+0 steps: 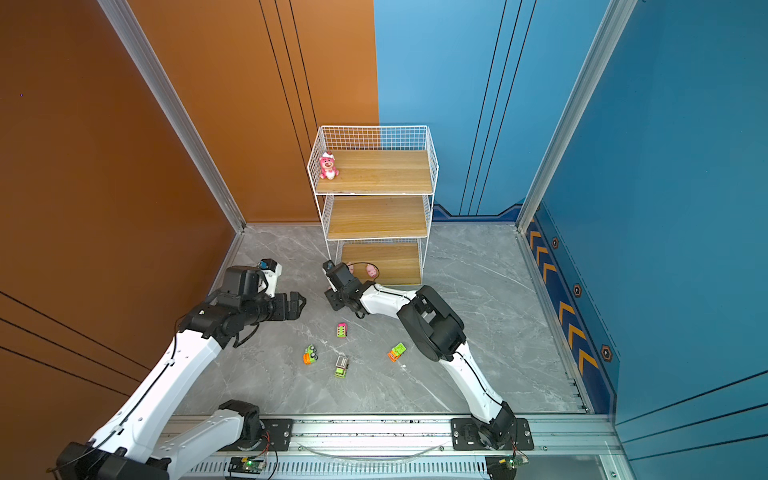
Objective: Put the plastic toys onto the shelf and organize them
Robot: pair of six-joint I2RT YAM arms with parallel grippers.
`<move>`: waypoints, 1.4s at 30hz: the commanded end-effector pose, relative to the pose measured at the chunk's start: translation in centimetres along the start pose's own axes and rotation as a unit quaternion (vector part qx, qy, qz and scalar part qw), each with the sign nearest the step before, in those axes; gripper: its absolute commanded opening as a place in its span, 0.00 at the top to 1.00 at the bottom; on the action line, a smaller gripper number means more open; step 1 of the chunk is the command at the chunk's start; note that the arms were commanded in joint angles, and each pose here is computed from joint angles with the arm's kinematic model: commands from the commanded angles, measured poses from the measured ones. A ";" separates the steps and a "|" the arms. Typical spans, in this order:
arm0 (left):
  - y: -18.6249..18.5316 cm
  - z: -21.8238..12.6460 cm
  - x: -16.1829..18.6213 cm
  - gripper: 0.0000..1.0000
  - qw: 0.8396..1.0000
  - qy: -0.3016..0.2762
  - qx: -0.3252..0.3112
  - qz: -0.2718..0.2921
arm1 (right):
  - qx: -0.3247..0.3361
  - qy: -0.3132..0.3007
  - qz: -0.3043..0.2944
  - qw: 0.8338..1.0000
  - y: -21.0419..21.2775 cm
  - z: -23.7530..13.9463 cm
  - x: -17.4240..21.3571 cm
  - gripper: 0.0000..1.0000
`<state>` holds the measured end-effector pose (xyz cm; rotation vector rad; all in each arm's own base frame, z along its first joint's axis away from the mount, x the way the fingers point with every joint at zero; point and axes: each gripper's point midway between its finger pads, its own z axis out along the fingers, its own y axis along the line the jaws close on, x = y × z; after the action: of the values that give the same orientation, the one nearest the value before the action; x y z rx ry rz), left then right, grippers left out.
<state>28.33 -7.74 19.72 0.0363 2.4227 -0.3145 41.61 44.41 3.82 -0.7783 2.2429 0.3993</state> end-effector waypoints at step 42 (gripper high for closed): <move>0.1 -0.1 0.1 0.02 1.000 -0.001 0.001 -0.007 | 0.249 0.146 -0.193 0.938 -5.4 -13.2 11.8 0.81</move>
<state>28.34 -7.70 19.73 0.0345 2.4222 -0.3138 31.79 30.02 4.65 -0.9356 2.2582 -0.3098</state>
